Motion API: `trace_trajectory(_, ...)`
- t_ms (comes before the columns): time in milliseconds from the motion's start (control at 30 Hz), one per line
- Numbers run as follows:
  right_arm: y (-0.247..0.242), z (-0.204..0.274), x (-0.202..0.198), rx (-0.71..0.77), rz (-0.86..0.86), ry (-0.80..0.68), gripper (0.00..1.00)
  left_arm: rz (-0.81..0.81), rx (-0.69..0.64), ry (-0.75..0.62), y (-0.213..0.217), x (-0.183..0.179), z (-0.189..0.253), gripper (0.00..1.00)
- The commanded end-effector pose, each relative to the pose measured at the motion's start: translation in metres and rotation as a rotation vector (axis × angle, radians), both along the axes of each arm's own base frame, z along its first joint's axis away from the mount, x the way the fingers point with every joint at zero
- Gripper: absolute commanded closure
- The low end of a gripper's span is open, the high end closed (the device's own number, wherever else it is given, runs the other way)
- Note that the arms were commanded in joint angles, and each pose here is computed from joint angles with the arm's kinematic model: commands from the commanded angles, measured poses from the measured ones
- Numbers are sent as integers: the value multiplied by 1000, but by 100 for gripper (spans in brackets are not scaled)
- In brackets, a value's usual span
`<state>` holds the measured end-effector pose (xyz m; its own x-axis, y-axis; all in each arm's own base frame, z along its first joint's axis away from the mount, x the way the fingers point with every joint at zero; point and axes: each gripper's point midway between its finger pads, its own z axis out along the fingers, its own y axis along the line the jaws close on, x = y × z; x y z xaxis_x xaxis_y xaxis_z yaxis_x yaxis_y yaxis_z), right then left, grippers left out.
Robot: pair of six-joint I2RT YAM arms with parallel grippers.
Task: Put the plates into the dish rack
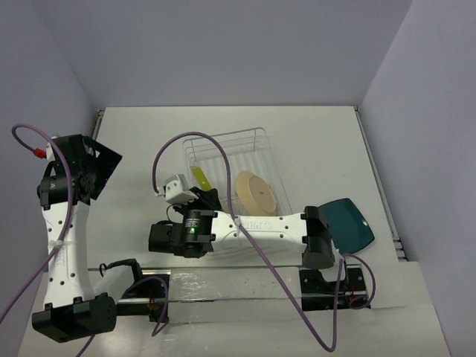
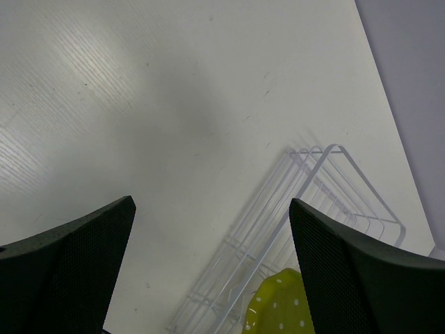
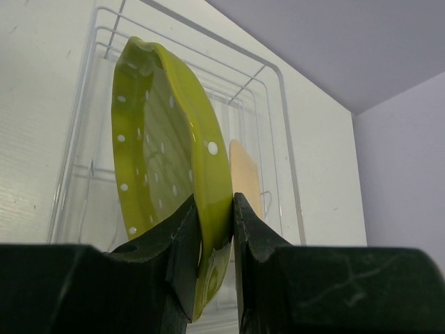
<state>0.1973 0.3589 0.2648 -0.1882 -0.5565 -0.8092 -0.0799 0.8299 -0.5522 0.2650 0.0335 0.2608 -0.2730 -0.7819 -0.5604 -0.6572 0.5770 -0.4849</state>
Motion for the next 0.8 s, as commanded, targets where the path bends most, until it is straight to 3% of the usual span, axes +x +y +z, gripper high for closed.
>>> trace_trajectory(0,-54,76,10,11,-63,-194,100,-34,3,-65,-3,9,15,1)
trace_trajectory(467,-91,44,27,-105,-119,-141,100,-51,-24,-42,-7,18,3,1)
trace_trajectory(767,-103,69,33,-136,-147,-197,100,-46,-20,-24,-5,23,-3,1)
